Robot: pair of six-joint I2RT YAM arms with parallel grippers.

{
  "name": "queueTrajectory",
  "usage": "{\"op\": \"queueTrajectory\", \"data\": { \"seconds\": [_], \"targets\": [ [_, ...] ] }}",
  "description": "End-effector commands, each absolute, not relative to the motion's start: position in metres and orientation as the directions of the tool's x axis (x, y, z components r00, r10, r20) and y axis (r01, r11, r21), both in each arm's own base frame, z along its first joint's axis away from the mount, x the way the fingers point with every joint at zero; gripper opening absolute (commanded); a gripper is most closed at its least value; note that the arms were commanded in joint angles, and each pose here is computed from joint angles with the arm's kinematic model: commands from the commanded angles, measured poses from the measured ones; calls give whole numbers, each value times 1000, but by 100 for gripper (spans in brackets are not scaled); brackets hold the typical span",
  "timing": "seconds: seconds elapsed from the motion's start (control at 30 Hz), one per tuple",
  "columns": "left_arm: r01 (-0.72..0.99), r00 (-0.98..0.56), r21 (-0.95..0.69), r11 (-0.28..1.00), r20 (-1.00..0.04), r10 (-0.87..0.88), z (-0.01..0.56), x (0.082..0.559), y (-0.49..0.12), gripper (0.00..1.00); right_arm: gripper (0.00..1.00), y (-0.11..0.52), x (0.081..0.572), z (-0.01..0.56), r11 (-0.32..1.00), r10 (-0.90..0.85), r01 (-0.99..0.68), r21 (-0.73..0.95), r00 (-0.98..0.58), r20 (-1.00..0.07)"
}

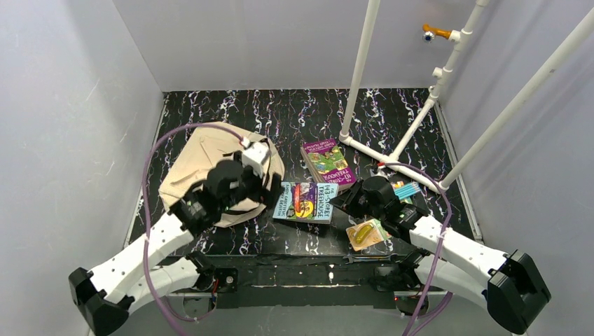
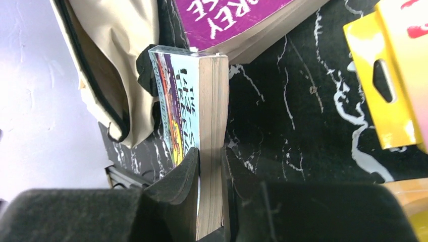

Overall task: Pack the student bag
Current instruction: Pick up the book from the center of the board.

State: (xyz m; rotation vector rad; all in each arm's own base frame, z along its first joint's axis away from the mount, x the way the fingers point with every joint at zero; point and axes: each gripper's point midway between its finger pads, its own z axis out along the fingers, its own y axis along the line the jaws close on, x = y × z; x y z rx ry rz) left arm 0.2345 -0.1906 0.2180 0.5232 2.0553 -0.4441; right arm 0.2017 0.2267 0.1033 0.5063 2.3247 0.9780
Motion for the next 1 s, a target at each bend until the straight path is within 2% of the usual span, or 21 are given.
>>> {"op": "queueTrajectory", "data": {
  "seconds": [0.0,0.13,0.3,0.47,0.57,0.63,0.7,0.77,0.93,0.97],
  "targets": [
    [721,-166,59,690,-953,255,216,214,-231,98,1,248,205,152,527,580,113,842,-772,-259],
    [799,8,237,553,-923,384,191,182,-258,98,1,253,207,158,481,613,165,861,-765,-196],
    [729,241,513,454,-812,532,155,164,-287,98,1,260,214,161,434,640,205,877,-755,-140],
    [658,307,639,398,-711,633,123,173,-318,98,1,266,210,161,403,631,231,886,-771,-85],
    [507,332,748,428,-628,704,121,195,-324,98,1,265,209,164,375,642,243,894,-764,-62],
    [441,359,775,453,-615,702,125,202,-332,95,1,263,209,166,372,645,247,895,-762,-58],
    [421,362,777,468,-617,698,126,205,-341,82,1,263,208,169,367,646,244,898,-761,-57],
    [367,341,780,508,-621,706,129,211,-341,60,1,262,207,171,368,644,243,897,-763,-58],
    [229,328,796,560,-604,726,147,220,-339,25,2,259,203,172,414,615,214,885,-782,-99],
    [233,328,786,573,-618,715,149,219,-340,17,16,258,202,172,424,606,207,882,-789,-106]
  ]
}}
